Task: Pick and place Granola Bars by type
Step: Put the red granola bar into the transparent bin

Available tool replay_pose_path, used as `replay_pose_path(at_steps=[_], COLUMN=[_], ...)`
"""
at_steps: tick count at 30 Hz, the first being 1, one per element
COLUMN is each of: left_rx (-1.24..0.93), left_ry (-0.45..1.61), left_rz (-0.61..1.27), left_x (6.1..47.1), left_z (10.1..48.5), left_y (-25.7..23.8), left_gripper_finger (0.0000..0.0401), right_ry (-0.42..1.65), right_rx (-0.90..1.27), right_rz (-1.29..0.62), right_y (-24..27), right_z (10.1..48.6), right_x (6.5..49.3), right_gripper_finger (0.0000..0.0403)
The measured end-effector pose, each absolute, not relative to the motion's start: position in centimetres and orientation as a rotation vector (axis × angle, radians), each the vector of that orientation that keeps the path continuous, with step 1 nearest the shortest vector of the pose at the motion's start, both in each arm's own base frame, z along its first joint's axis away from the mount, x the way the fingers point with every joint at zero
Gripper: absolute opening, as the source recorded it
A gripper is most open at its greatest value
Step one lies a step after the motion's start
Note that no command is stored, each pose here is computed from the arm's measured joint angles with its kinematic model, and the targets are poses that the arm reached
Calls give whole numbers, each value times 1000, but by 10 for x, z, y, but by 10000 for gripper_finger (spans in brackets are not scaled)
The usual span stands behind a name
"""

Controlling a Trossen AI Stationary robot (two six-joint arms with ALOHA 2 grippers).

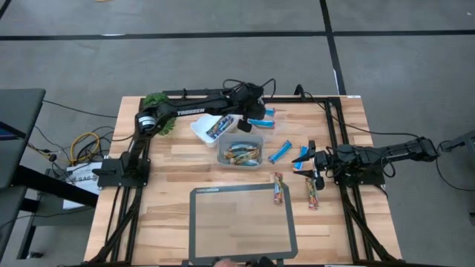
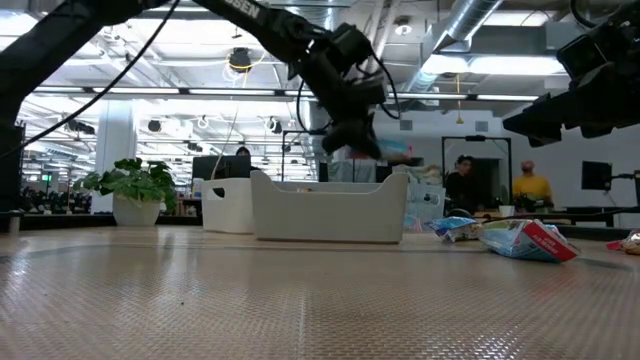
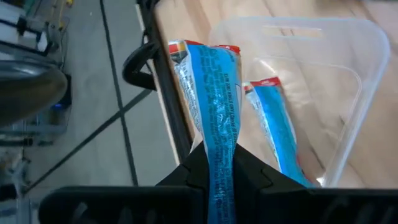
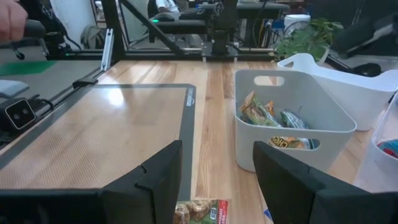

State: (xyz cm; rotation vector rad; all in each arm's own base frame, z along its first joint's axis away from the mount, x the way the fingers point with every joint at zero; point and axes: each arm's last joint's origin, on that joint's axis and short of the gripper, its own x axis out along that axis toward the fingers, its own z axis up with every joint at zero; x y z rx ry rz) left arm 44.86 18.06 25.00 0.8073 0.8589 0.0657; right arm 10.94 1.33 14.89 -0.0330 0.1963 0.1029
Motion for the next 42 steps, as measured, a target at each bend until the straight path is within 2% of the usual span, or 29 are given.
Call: replay_pose_path(at_steps=[11,16,22,28,32,37,42], left_rx=[826,835,839,795,771,682,551], left_ry=[780,787,820,824,817,773,789], left_rz=[-87,-71,55,72,88,137,105], left_x=[450,455,462,462,462,456,441], left_z=[247,239,228,226,227,249,280], left_y=[181,181,188,188,188,180,153], left_gripper_finger=[29,37,85,145,165,169,169], right_ry=[197,196,197,197,198,198,198], right_rx=[-33,-33,-33,-33,-33,-33,-33], right_rz=[103,103,103,103,103,103,103], right_y=[13,13,13,13,13,13,13], right_z=[149,149,149,149,149,149,149], right_x=[109,109,109,109,109,109,109], right_gripper_finger=[191,191,191,191,191,191,191])
